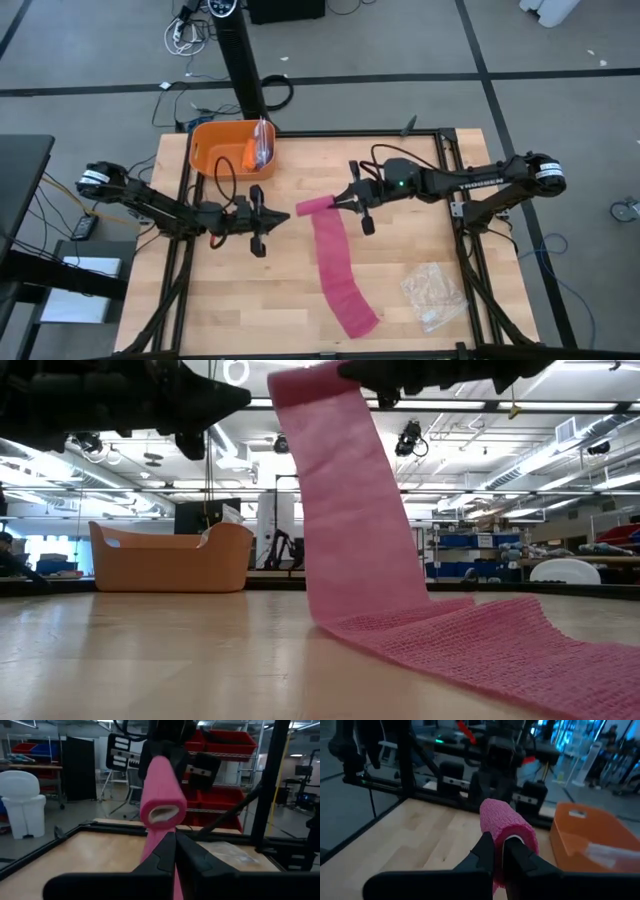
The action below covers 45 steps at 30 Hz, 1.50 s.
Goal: Roll bandage
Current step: Roll the pink bandage
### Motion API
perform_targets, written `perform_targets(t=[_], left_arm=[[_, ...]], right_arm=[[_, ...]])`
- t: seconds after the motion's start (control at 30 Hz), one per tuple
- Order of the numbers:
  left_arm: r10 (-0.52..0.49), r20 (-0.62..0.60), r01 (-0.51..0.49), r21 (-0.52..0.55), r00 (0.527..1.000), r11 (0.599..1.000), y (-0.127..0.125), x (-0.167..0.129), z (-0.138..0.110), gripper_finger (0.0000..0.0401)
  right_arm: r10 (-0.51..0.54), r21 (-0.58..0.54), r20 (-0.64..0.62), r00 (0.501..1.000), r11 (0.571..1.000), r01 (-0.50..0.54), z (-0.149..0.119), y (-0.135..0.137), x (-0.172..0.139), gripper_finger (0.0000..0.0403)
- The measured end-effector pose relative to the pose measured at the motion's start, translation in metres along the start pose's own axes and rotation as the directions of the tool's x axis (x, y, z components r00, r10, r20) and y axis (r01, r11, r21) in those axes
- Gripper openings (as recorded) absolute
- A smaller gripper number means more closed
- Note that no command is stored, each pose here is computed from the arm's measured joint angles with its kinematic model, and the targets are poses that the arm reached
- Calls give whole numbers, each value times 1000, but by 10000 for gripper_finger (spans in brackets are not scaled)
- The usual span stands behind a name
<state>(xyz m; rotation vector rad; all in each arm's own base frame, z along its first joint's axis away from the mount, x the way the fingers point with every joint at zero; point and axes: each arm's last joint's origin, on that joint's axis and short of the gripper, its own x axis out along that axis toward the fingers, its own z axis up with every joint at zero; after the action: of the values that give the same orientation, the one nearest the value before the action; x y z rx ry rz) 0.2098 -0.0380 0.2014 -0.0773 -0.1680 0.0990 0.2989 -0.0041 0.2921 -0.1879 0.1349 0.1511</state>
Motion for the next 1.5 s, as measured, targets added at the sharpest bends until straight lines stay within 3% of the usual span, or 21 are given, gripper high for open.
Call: perform_targets(t=[0.13, 0.4, 0.6, 0.8, 0.93, 1.23, 1.5], left_arm=[[-6, 27, 6, -4, 1000, 1000, -2, 5, 7, 31], [-7, 35, 2, 139, 999, 990, -7, 18, 13, 95], [72, 7, -72, 179, 997, 981, -5, 23, 12, 117], [109, 13, -109, 111, 994, 988, 5, 25, 13, 117], [81, 16, -82, 60, 997, 995, 11, 27, 14, 117], [71, 42, -73, 47, 997, 996, 14, 29, 17, 115], [40, 44, -44, 82, 998, 996, 12, 35, 23, 53]], right_arm=[[-33, -35, 3, 999, 999, 33, 2, 7, 1, 13], [-69, -42, 9, 998, 997, 70, 4, 8, 2, 13], [-100, -28, 1, 995, 995, 100, 3, 7, 1, 13], [-122, -19, 5, 993, 992, 122, 4, 7, 1, 13], [-115, -18, 17, 993, 993, 116, 5, 7, 1, 13], [-117, -18, 22, 993, 993, 117, 6, 7, 1, 13], [-110, -15, 26, 994, 994, 110, 7, 7, 0, 13]])
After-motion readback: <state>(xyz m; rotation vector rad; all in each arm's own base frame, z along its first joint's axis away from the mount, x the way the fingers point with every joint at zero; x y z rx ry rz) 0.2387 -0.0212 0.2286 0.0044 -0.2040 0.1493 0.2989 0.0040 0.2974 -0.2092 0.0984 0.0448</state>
